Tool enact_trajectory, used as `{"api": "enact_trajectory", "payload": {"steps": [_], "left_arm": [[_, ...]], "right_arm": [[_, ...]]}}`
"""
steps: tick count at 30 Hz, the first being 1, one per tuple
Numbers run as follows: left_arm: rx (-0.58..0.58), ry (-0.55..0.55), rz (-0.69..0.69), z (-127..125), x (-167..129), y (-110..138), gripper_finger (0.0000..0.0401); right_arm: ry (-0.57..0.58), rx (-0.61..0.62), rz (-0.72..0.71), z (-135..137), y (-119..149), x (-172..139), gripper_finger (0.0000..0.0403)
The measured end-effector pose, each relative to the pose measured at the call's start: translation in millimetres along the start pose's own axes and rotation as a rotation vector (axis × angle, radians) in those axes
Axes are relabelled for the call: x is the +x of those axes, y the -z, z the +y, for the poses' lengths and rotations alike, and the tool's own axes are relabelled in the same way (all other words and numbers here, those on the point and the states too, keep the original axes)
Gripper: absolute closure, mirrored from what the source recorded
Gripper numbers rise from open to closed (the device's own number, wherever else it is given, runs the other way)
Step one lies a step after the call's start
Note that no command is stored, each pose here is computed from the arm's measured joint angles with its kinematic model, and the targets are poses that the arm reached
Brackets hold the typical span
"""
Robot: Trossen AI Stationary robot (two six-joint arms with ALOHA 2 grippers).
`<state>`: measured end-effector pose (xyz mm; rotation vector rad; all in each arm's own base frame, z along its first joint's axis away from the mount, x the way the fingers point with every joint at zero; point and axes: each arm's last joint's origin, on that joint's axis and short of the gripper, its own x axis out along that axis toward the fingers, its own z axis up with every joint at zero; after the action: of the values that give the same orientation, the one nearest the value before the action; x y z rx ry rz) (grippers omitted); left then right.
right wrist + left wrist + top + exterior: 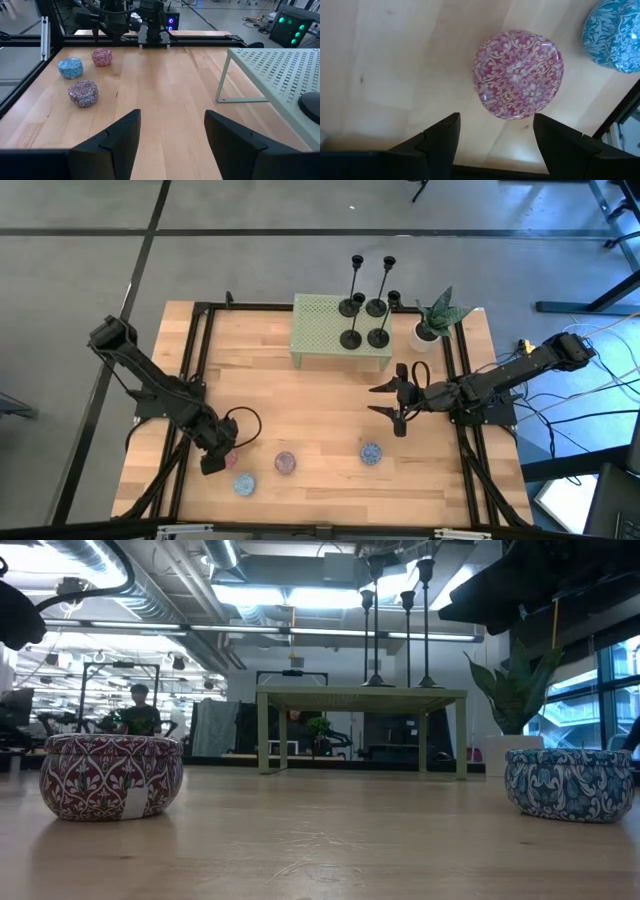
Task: Pick & Place candle stick holders
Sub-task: Put the orange scented candle on the shelf
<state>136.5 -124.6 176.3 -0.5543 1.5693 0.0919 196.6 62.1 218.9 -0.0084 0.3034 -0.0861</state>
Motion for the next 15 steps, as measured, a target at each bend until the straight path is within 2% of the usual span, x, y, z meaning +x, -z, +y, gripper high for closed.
{"api": "enact_trajectory", "payload": {"steps": [7,15], "left_arm": [[0.003,0.057,-0.033,-7.6,1.5,-1.5,0.0153],[0.003,0.048,-0.091,-8.3,1.3,-3.5,0.0153]], "right_arm": [[0.000,0.000,-0.001,0.0,-0.1,0.0,0.0178],[0.000,0.000,-0.001,0.0,-0.1,0.0,0.0178]]}}
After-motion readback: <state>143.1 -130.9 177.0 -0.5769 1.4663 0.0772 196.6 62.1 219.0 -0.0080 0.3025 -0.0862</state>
